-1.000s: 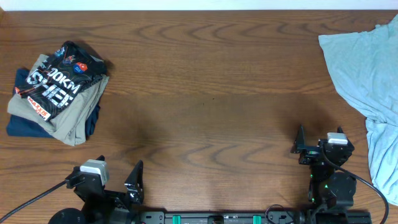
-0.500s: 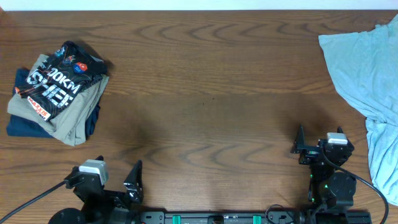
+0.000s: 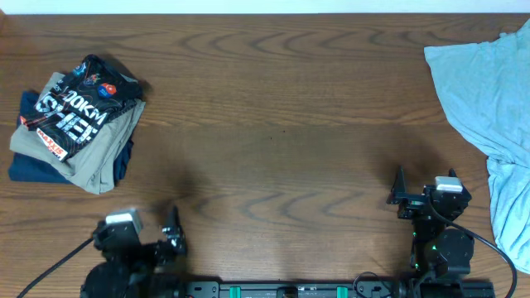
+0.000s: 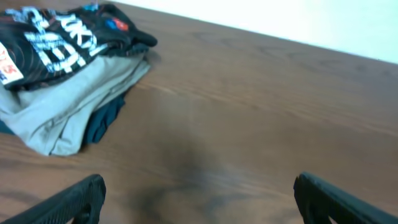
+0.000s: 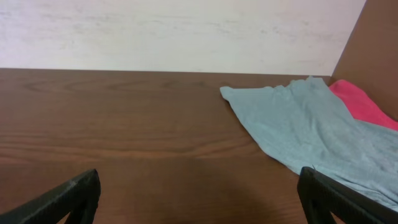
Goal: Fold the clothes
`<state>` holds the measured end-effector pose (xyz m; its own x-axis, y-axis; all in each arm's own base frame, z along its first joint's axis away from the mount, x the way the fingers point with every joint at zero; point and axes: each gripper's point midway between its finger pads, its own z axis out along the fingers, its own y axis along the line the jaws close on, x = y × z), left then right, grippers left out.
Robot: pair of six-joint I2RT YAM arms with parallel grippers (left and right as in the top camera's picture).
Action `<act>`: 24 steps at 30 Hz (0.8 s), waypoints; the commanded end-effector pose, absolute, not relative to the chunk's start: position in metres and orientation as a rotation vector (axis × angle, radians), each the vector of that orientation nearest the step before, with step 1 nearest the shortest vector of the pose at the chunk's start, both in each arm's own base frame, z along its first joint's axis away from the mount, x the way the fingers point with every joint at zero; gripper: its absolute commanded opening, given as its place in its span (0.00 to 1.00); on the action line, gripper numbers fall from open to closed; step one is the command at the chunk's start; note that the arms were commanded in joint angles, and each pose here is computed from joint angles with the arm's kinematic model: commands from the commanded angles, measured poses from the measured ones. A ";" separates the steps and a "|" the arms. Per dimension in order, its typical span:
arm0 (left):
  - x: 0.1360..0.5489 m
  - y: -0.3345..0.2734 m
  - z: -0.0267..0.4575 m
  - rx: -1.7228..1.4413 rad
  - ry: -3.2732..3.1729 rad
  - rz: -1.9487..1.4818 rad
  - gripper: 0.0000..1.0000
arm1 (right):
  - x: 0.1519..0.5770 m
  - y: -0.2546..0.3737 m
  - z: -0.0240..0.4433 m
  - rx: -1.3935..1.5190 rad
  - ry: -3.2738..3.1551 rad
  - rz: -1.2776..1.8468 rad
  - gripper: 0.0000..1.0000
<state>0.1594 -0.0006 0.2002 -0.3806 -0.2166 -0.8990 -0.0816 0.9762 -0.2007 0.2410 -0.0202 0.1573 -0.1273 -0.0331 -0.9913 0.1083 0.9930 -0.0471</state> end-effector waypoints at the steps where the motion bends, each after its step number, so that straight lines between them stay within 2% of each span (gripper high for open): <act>1: 0.173 0.004 0.189 -0.226 1.942 -0.114 0.98 | 0.241 -0.021 0.155 0.050 1.695 -0.132 0.99; 10: 0.227 0.006 0.187 -0.230 1.696 -0.125 0.98 | 0.241 -0.021 0.155 0.050 1.695 -0.132 0.99; 16: 0.245 0.005 0.192 -0.206 1.506 -0.138 0.98 | 0.241 -0.021 0.155 0.050 1.695 -0.132 0.99; 24: 0.243 0.003 0.135 -0.206 1.723 -0.119 0.98 | 0.241 -0.021 0.155 0.050 1.695 -0.132 0.99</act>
<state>0.2460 0.0021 0.1530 -0.0810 -0.2188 -0.9724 -0.0523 0.9752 -0.2151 0.2410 -0.0202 0.1573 -0.1265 -0.0331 -0.9914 0.1083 0.9930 -0.0470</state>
